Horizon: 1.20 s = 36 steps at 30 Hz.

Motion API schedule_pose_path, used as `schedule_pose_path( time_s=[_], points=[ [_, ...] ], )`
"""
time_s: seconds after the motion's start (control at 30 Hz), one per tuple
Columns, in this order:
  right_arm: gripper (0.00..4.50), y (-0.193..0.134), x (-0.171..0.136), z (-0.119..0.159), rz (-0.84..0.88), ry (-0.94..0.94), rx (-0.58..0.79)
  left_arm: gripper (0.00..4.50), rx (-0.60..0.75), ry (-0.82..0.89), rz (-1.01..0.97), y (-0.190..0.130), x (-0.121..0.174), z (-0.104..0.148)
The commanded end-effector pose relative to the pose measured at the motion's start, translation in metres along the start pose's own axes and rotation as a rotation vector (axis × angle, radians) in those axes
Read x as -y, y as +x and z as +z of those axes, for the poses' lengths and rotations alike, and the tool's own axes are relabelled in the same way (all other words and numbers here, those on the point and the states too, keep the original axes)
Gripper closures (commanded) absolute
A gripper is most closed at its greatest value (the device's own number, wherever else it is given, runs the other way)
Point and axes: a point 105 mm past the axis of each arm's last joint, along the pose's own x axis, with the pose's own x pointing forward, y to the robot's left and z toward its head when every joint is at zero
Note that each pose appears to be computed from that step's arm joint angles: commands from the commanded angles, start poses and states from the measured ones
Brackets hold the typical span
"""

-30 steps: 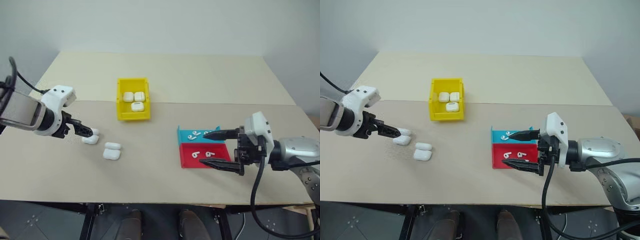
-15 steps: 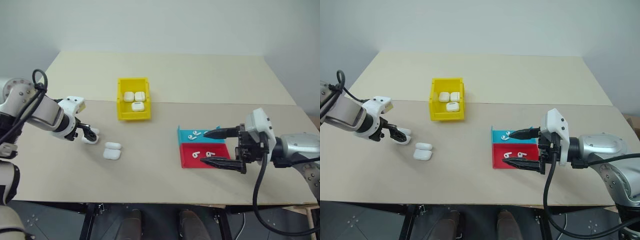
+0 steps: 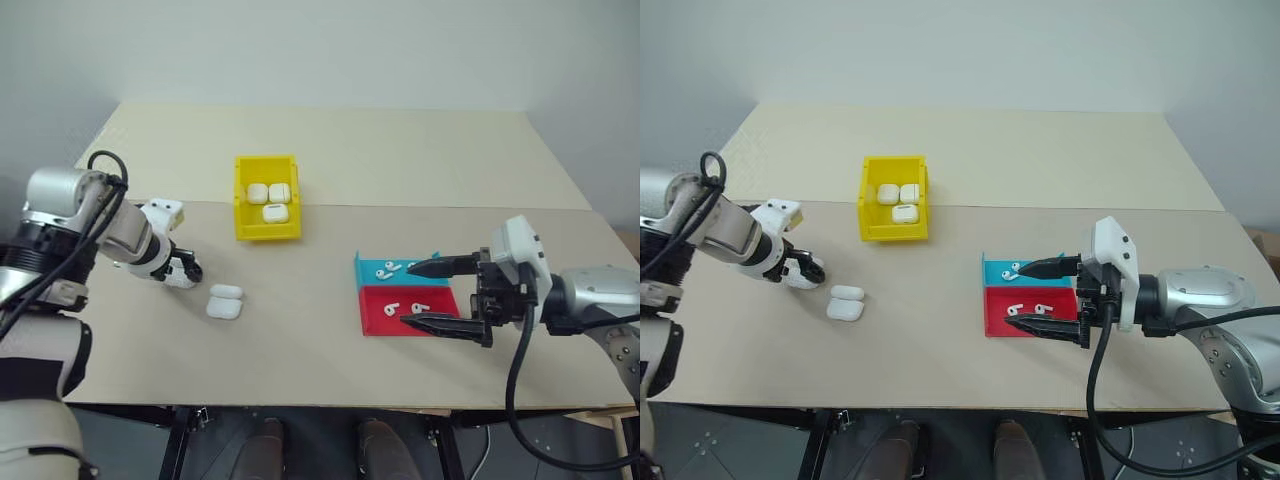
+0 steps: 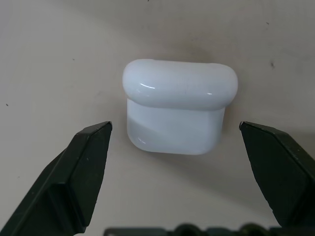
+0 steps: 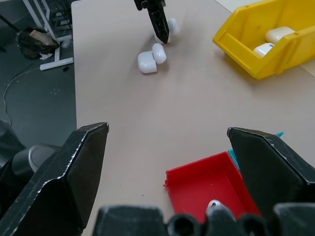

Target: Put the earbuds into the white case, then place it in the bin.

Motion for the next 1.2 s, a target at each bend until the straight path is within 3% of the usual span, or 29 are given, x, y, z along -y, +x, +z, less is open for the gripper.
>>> schedule_pose_path(
  time_s=[0.03,0.27,0.37,0.5,0.83,0.9,1.07,1.17,1.2],
  points=[
    [0.02,-0.005,-0.003,0.008,-0.008,-0.031,0.002,0.00,0.019,-0.011,0.007,-0.003,-0.006,0.001],
    [0.02,-0.006,-0.003,0.009,-0.013,-0.031,-0.002,0.00,0.000,-0.017,0.000,0.006,-0.007,-0.005],
    [0.00,-0.007,-0.002,0.008,-0.016,-0.032,-0.011,0.53,0.002,-0.025,0.008,0.014,-0.010,-0.008],
    [0.00,-0.008,-0.002,0.008,-0.020,-0.032,-0.018,1.74,0.011,-0.026,0.002,0.015,-0.010,-0.006],
    [0.00,-0.008,-0.003,0.003,-0.022,-0.031,-0.023,1.76,0.058,-0.032,0.025,0.004,-0.022,-0.002],
    [0.00,-0.008,-0.003,0.002,-0.026,-0.030,-0.021,1.76,0.129,-0.049,0.033,-0.010,-0.031,0.003],
    [0.00,-0.008,-0.002,-0.003,-0.045,-0.024,-0.009,1.76,0.539,-0.006,0.000,-0.051,-0.033,0.030],
    [0.00,-0.005,0.000,-0.003,-0.061,-0.024,0.015,1.76,0.873,-0.001,-0.047,-0.078,-0.019,0.047],
    [0.00,-0.003,0.000,-0.002,-0.063,-0.030,0.025,1.76,0.988,0.002,-0.158,-0.086,-0.006,0.048]
  ],
)
